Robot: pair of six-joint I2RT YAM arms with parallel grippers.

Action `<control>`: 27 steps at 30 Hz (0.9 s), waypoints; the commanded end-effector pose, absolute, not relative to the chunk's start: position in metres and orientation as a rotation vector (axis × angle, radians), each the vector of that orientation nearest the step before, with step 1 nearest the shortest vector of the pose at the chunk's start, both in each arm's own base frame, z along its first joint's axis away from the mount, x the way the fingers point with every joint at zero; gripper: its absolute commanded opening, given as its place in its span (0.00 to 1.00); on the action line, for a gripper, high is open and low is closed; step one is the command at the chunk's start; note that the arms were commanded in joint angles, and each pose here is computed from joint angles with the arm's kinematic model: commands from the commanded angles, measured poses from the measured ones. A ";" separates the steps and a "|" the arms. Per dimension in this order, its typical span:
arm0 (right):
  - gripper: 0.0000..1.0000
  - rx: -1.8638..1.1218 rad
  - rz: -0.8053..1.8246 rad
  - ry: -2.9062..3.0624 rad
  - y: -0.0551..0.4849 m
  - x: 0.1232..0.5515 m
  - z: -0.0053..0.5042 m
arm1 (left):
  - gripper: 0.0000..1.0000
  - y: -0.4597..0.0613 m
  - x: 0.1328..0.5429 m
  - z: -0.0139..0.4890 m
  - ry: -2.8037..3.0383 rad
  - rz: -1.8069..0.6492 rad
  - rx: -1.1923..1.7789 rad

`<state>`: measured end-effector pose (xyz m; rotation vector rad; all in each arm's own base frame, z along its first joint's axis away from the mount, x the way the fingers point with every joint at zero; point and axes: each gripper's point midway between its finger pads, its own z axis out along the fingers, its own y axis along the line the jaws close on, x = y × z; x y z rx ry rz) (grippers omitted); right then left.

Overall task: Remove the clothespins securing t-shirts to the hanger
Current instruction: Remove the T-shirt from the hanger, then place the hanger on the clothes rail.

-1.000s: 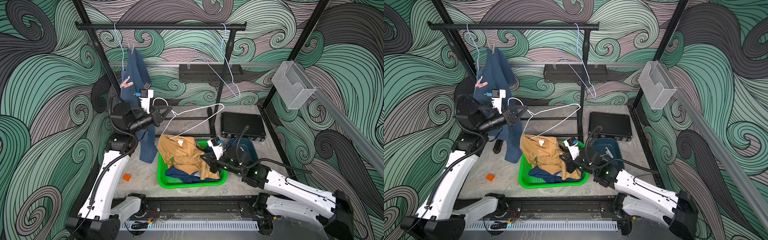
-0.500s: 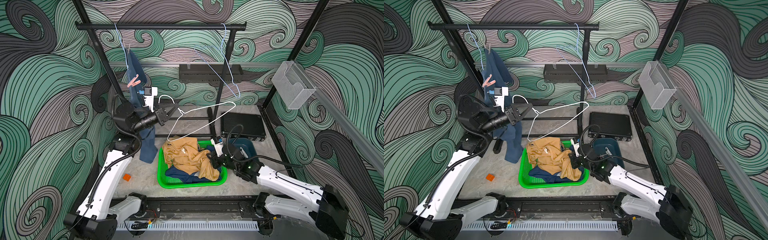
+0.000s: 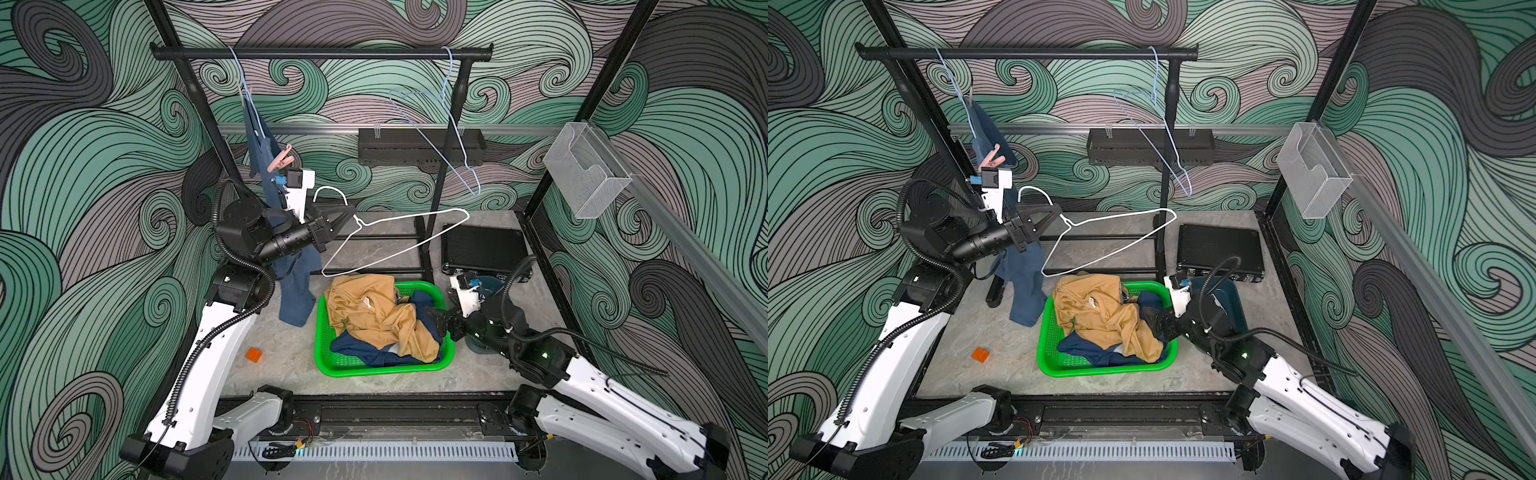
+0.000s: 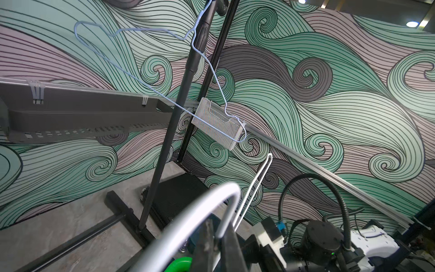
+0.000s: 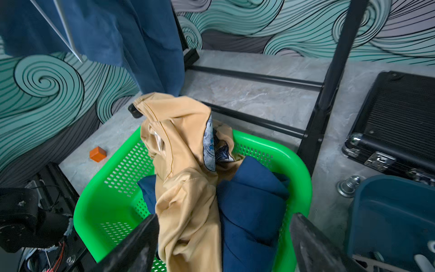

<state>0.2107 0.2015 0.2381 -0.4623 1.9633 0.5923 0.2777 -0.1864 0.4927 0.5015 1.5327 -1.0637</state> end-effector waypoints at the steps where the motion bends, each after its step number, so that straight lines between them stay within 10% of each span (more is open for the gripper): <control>1: 0.90 -0.430 0.461 1.957 0.170 0.208 0.239 | 0.00 -0.188 0.274 0.492 1.539 -1.046 0.553; 27: 0.85 -0.812 0.542 1.844 0.195 0.173 0.415 | 0.01 -0.215 0.248 0.449 1.449 -1.109 1.061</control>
